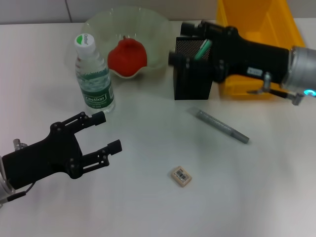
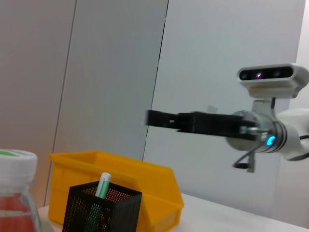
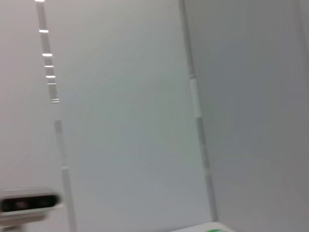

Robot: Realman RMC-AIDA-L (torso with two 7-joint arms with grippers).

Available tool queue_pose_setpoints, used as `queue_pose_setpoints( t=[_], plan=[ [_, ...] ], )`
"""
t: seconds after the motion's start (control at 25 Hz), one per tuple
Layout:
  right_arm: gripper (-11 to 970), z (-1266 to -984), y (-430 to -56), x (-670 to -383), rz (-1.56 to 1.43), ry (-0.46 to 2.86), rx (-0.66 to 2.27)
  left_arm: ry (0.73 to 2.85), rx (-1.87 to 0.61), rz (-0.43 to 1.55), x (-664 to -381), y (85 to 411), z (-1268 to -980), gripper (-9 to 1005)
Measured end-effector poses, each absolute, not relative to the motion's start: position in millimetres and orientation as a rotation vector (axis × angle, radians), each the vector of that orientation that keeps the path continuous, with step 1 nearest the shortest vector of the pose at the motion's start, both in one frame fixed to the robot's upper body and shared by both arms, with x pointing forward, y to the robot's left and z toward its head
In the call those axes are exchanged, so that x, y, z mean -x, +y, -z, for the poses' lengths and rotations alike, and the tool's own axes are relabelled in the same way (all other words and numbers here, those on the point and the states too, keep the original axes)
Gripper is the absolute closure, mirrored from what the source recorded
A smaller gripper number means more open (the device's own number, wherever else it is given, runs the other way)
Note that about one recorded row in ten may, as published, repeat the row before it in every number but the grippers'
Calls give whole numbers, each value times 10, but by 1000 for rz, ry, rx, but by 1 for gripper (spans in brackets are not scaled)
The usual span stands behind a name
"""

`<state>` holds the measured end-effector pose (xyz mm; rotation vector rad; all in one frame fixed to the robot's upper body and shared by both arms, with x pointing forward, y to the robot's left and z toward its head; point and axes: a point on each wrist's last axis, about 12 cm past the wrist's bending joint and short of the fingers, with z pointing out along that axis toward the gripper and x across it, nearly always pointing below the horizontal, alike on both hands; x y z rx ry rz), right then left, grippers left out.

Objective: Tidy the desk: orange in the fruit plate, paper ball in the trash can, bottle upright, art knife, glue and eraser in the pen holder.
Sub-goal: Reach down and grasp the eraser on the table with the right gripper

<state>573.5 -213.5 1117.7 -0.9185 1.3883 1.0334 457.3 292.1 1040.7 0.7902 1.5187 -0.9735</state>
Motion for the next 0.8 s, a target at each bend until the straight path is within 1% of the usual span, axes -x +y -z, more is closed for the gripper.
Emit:
queue_pose_setpoints(
  t=[0.16,0.2,0.32,0.44,0.8],
  plan=[
    [149,-11215,-2198,-5579,-1166,1384,1053,1525,-801,978,-4559,2931,-10401,211],
    [149,-11215,-2198,-5579,-1166,1384,1053,1527,-805,981,-4551,2935,-10399,211],
    [149,-11153,-2202,-5483,-1217,1436,1176,1529,-811,983,-4541,2951,-10400,211],
    [149,-11087,-2169,-5419,-1235,1459,1235,1529,-812,985,-4530,2956,-10399,212],
    [150,-11054,-2141,-5390,-1240,1469,1268,1530,-823,993,-4523,2946,-10395,213]
  ],
)
